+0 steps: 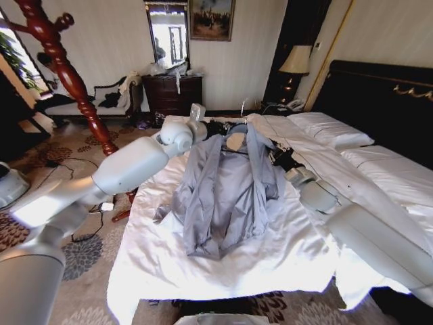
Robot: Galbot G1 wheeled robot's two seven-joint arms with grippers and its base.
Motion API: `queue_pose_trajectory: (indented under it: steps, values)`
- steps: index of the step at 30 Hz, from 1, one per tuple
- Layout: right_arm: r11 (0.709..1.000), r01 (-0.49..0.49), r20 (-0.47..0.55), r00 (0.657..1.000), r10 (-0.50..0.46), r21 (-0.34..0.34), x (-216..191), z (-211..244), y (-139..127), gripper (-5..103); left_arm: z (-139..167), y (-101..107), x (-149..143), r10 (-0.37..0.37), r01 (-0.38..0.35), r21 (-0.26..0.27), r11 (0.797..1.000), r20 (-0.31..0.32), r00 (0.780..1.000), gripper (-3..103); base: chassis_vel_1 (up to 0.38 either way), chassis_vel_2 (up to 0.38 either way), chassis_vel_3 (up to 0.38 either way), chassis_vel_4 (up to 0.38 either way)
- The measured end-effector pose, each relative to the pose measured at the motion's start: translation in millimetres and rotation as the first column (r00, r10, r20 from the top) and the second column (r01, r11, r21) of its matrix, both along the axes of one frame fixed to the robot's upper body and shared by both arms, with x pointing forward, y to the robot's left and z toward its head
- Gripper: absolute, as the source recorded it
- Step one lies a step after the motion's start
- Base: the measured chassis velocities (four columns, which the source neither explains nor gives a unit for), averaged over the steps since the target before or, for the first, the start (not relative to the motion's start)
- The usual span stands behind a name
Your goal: Pick up the clothes from the bed and hang them on the clothes hanger.
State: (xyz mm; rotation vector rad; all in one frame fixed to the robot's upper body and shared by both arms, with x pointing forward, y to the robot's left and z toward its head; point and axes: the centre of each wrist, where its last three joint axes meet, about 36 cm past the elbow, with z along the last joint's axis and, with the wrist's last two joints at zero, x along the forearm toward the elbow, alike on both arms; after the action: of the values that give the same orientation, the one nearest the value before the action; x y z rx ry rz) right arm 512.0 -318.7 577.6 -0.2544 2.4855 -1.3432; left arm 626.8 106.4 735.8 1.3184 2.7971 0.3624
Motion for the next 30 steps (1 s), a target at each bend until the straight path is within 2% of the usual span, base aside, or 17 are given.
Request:
queue_pose_trajectory:
  steps: [5, 6, 8, 14, 21, 25, 30]
  values:
    - [1.0, 0.0, 0.006, 1.0, 0.0, 0.03, 14.4, 6.8, 9.5, 18, 18.8, -6.2, -10.1, -0.039, 0.039, 0.01, 0.999, 0.053, 0.998, 1, 0.0, 0.0, 0.0, 0.0]
    - [1.0, 0.0, 0.006, 1.0, 0.0, 0.03, 14.4, 6.8, 9.5, 18, 18.8, -6.2, -10.1, -0.039, 0.039, 0.01, 0.999, 0.053, 0.998, 1, 0.0, 0.0, 0.0, 0.0]
    - [0.999, 0.001, -0.001, 1.0, -0.001, 0.043, 20.3, 9.1, 14.5, 19, 17.7, -5.4, -17.8, -0.057, 0.054, 0.039, 0.998, 0.091, 0.994, 1, 0.0, 0.0, 0.0, 0.0]
    - [0.999, 0.0, -0.032, 0.999, 0.001, 0.05, 23.8, 3.5, 19.4, 19, 6.2, 2.1, -27.3, -0.069, 0.062, 0.064, 0.996, 0.109, 0.992, 1, 0.0, 0.0, 0.0, 0.0]
    - [0.999, -0.003, -0.088, 0.996, 0.006, 0.042, 24.7, -14.5, 21.5, 19, -13.6, 23.6, -33.0, -0.049, 0.039, 0.088, 0.995, 0.118, 0.992, 0, 0.0, 0.0, 0.0, 0.0]
    - [0.999, -0.005, -0.114, 0.993, 0.01, 0.04, 28.2, -20.0, 27.6, 19, -19.3, 34.6, -33.4, -0.022, 0.012, 0.078, 0.997, 0.12, 0.993, 0, 0.0, 0.0, 0.0, 0.0]
    - [0.997, 0.029, -0.177, 0.984, -0.016, 0.071, 45.1, -24.5, 36.4, 19, -25.1, 51.2, -36.9, 0.006, -0.014, 0.07, 0.997, 0.121, 0.993, 0, 0.0, 0.0, 0.0, 0.0]
